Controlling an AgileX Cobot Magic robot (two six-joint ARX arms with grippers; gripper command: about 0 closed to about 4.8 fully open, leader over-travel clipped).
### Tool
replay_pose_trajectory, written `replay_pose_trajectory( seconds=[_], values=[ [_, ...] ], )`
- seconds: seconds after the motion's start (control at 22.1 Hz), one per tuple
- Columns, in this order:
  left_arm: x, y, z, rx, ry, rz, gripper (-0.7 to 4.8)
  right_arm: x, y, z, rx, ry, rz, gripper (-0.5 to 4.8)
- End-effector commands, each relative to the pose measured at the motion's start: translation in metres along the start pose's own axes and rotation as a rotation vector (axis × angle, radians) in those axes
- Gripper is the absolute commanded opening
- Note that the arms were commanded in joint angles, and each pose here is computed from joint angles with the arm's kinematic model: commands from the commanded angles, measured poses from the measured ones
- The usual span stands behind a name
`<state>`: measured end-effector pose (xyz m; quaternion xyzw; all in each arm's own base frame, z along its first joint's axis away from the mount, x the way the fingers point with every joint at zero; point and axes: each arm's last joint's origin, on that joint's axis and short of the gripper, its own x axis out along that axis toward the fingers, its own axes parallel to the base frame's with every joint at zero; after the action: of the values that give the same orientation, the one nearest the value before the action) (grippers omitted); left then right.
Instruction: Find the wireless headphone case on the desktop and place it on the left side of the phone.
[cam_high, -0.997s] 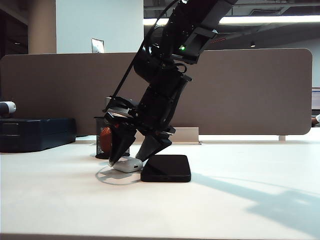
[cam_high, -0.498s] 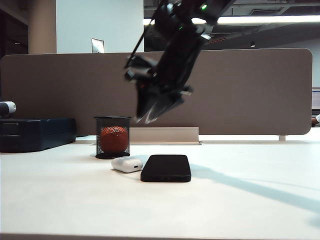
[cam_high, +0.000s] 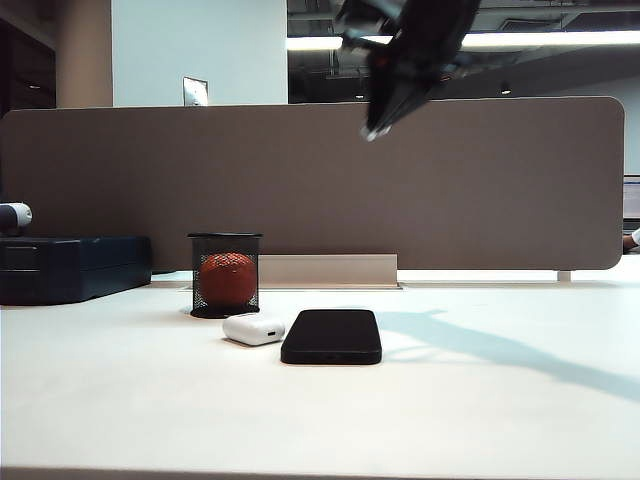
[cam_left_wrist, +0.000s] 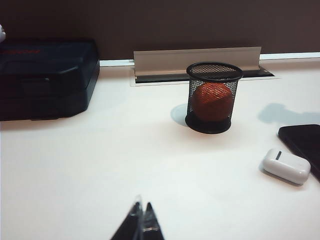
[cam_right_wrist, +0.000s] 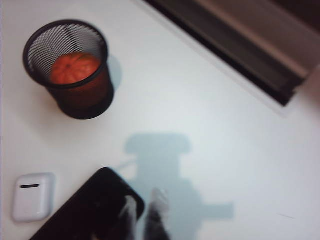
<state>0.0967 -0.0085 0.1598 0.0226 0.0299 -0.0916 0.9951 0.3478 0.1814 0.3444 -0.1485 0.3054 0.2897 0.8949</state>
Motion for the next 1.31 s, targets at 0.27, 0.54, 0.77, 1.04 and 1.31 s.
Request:
replay_pose_trajectory(
  seconds=[0.27,0.54,0.77,1.04,1.31],
  values=[
    [0.0,0.0,0.002,-0.002,-0.012,-0.001,-0.05,-0.095,-0.042,0.007,0.034,-0.153,-0.174,-0.05],
    [0.0,0.0,0.002,-0.002,-0.011,-0.001,-0.05,-0.167,-0.072,-0.009,0.104,-0.229,-0.243,-0.05],
    [0.0,0.0,0.002,-0.002,-0.011,-0.001,-0.05,-0.219,-0.08,-0.031,0.163,-0.263,-0.37,-0.05],
    [0.0,0.0,0.002,-0.002,-0.012,-0.001,-0.05,-0.237,-0.064,-0.085,0.231,-0.381,-0.479,-0.05],
    [0.0,0.0,0.002,-0.002,-0.012,-0.001,-0.05,-0.217,-0.038,-0.146,0.264,-0.427,-0.481,-0.05]
  ],
)
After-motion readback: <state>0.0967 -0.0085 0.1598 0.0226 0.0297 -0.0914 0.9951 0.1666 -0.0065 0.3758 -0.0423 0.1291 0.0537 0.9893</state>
